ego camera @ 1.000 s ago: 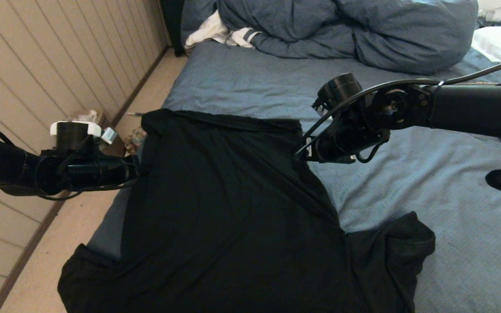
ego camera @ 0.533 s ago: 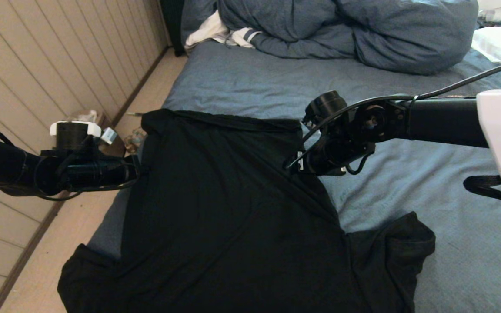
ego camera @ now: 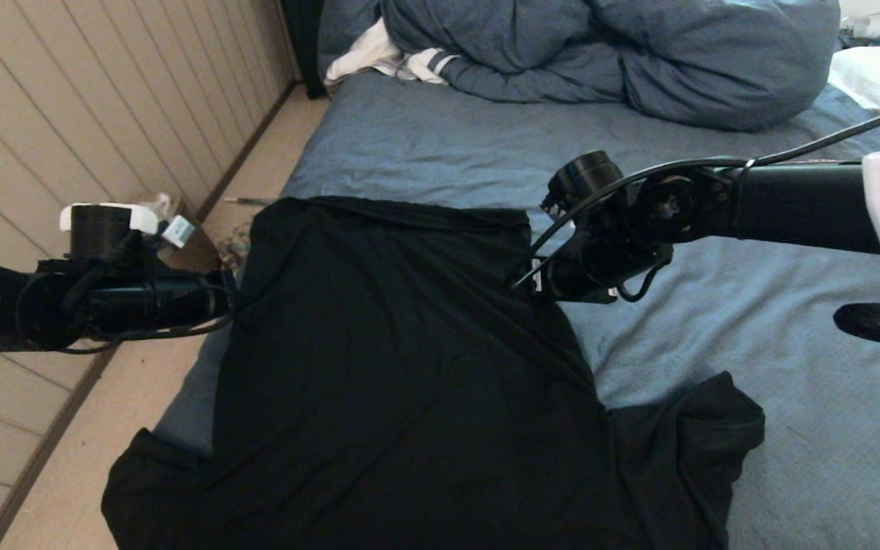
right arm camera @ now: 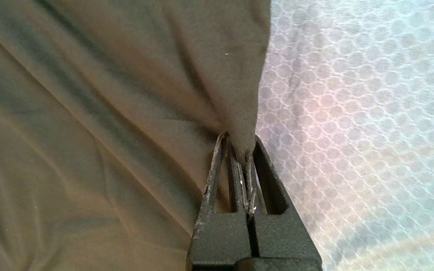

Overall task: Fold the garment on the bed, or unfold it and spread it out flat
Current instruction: Unford the black T-shirt

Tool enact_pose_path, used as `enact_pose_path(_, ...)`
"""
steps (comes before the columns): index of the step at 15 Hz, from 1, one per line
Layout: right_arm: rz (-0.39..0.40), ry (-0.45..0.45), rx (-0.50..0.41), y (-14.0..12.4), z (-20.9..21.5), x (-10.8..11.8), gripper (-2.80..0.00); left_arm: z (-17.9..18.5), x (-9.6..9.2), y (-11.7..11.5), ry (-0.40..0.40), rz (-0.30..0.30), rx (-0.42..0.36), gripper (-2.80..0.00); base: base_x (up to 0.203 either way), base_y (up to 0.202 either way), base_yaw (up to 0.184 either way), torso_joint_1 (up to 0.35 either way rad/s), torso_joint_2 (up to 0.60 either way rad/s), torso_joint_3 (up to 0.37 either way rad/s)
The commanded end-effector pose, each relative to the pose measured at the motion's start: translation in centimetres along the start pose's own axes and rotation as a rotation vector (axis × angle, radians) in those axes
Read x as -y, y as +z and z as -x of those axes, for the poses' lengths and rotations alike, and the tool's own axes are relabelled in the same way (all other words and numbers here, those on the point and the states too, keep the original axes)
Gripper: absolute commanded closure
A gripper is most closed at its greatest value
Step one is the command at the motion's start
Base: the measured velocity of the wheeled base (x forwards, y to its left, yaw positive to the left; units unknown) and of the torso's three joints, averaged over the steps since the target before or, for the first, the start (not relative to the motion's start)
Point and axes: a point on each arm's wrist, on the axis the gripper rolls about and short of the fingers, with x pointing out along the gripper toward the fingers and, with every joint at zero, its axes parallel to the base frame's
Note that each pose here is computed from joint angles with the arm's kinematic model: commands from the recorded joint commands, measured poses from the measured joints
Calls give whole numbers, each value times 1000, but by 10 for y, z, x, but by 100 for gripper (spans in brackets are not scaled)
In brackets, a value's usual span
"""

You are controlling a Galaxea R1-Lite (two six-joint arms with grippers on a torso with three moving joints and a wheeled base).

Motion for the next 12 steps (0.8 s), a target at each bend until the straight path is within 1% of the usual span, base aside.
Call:
enact_pose_path(1, -7, -4, 7, 1, 8, 3, 0, 8, 4, 3, -7, -9, 20, 0, 0, 0, 0, 0, 0, 0)
enact_pose_path(3, -16, -7, 16, 2, 17, 9, 0, 9, 5, 3, -8, -34, 22, 0, 0, 0, 0, 0, 0, 0)
enact_pose_path(5, -32, -24, 19, 2, 24, 19, 0, 10, 3, 3, -6, -39, 21, 0, 0, 0, 0, 0, 0, 0)
enact_pose_path(6, -36, -32, 16, 1, 27, 23, 0, 11, 3, 3, -19, -39, 16, 0, 0, 0, 0, 0, 0, 0)
enact_pose_path(10, -54, -78, -32, -7, 22, 45, 0, 13, -3, 1, -32, -74, 0, 0, 0, 0, 0, 0, 0, 0)
enact_pose_path(12, -57, -80, -42, -8, 18, 47, 0, 11, -5, 0, -29, -73, -3, 0, 0, 0, 0, 0, 0, 0)
